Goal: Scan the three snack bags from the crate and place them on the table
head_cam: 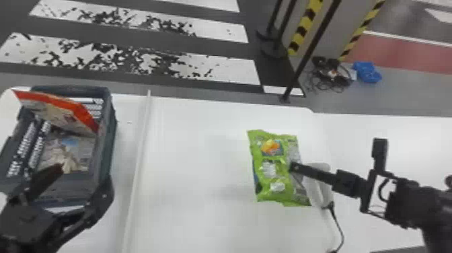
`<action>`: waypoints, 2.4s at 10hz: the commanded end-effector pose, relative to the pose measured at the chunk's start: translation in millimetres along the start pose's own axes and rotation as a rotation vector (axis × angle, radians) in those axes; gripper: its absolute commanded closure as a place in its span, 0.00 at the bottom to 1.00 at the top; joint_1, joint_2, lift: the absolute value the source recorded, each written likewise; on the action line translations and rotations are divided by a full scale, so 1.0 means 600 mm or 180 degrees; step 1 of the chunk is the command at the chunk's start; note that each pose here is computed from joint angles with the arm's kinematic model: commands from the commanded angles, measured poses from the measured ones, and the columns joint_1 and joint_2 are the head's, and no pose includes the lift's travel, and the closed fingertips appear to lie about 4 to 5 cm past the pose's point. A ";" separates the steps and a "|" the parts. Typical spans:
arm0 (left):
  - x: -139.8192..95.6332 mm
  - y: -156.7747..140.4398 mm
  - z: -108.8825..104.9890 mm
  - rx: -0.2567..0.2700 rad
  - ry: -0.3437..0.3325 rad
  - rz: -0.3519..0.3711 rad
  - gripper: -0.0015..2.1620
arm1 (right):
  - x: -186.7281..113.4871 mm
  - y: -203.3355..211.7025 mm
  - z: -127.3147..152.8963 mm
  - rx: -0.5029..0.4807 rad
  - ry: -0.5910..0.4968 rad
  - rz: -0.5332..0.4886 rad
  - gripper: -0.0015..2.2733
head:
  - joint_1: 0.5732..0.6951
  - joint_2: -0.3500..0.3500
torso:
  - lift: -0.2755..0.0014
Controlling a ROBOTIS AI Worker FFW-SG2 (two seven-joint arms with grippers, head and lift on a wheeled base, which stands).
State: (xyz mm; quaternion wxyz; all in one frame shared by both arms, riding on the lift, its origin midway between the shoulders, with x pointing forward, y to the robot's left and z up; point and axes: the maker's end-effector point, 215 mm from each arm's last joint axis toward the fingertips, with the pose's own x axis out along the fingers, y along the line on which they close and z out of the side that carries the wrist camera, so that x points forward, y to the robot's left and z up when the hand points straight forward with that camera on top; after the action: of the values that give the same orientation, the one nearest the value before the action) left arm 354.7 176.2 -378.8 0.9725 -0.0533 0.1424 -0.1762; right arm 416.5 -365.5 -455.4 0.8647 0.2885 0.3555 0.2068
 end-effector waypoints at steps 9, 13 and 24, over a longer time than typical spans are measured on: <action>0.017 0.005 -0.007 -0.0004 0.0079 -0.0009 0.04 | -0.297 -0.467 0.207 0.0620 -0.1886 -0.2879 0.94 | 1.00 0.00 | 0.86; 0.013 0.001 0.002 -0.0003 0.0034 -0.0050 0.04 | -0.326 -0.553 0.129 0.0695 -0.1752 -0.3756 0.93 | 1.00 0.00 | 0.86; 0.020 0.005 0.005 -0.0035 0.0010 0.0008 0.04 | -0.224 -0.352 0.075 -0.0362 -0.1271 -0.3470 0.03 | 1.00 0.00 | 0.86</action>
State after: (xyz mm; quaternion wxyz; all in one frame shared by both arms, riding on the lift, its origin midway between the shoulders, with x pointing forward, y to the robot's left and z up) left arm 367.0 175.0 -379.8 0.9723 -0.0580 0.1454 -0.1735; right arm 391.2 -630.8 -504.9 0.9050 0.0514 0.2741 -0.3211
